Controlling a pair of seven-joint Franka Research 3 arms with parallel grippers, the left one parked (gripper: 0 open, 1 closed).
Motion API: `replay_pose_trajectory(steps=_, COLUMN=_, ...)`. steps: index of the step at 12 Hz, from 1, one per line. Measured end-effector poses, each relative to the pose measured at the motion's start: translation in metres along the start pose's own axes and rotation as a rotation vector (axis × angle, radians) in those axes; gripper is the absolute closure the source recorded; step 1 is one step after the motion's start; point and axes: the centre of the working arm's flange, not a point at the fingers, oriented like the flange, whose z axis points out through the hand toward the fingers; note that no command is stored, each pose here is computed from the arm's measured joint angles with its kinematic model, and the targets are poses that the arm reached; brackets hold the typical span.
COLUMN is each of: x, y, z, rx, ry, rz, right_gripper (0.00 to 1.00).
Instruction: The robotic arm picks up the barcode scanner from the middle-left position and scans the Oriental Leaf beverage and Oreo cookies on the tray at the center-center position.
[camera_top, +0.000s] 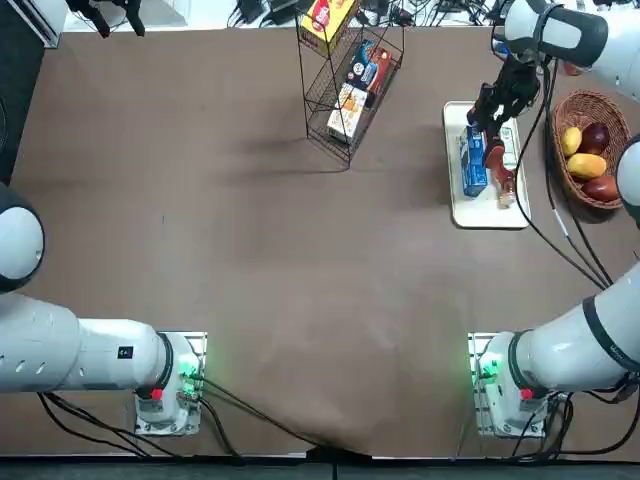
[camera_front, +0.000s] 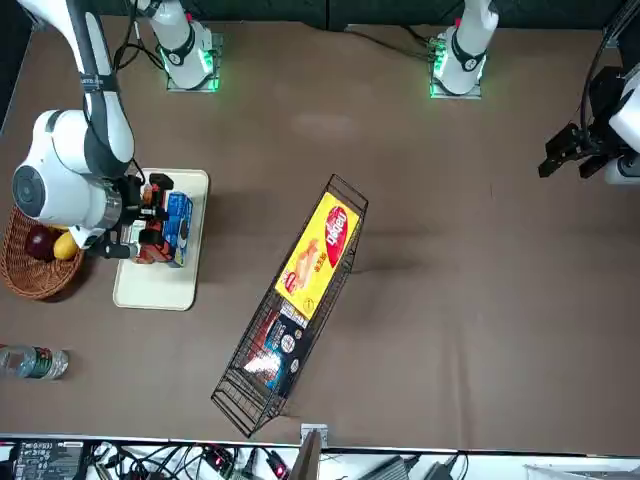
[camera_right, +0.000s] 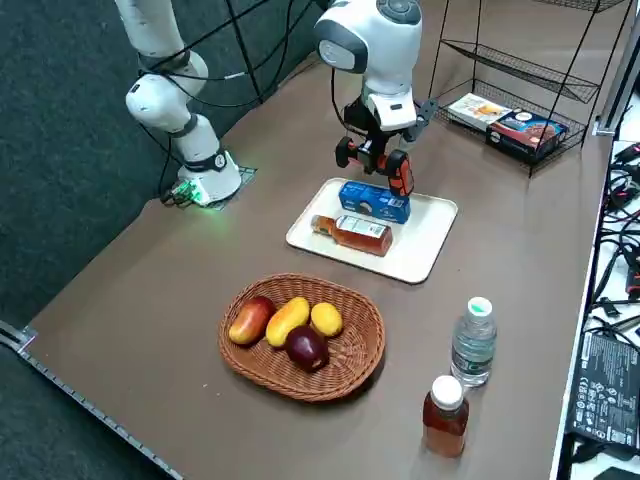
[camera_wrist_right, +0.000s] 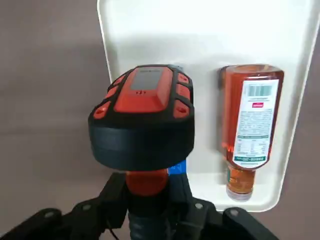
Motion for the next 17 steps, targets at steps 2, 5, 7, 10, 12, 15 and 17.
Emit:
replay_pose_trajectory(steps=2, x=0.000, y=0.011, z=-0.014, rx=0.009, ry=0.026, rz=0.018, right_gripper=0.58)
replay_pose_trajectory(steps=5, x=-0.005, y=0.032, z=-0.038, rx=0.024, ry=0.056, rz=0.041, right_gripper=0.58)
replay_pose_trajectory(steps=7, x=-0.010, y=0.045, z=-0.047, rx=0.031, ry=0.056, rz=0.021, right_gripper=0.58)
replay_pose_trajectory(steps=10, x=-0.011, y=0.080, z=-0.050, rx=0.043, ry=0.056, rz=-0.023, right_gripper=0.58)
replay_pose_trajectory(steps=12, x=-0.012, y=0.102, z=-0.050, rx=0.051, ry=0.057, rz=-0.028, right_gripper=0.58)
replay_pose_trajectory(steps=15, x=-0.011, y=0.116, z=-0.044, rx=0.001, ry=0.038, rz=-0.047, right_gripper=0.58)
replay_pose_trajectory(steps=17, x=-0.009, y=0.117, z=-0.036, rx=-0.041, ry=0.018, rz=-0.064, right_gripper=0.58)
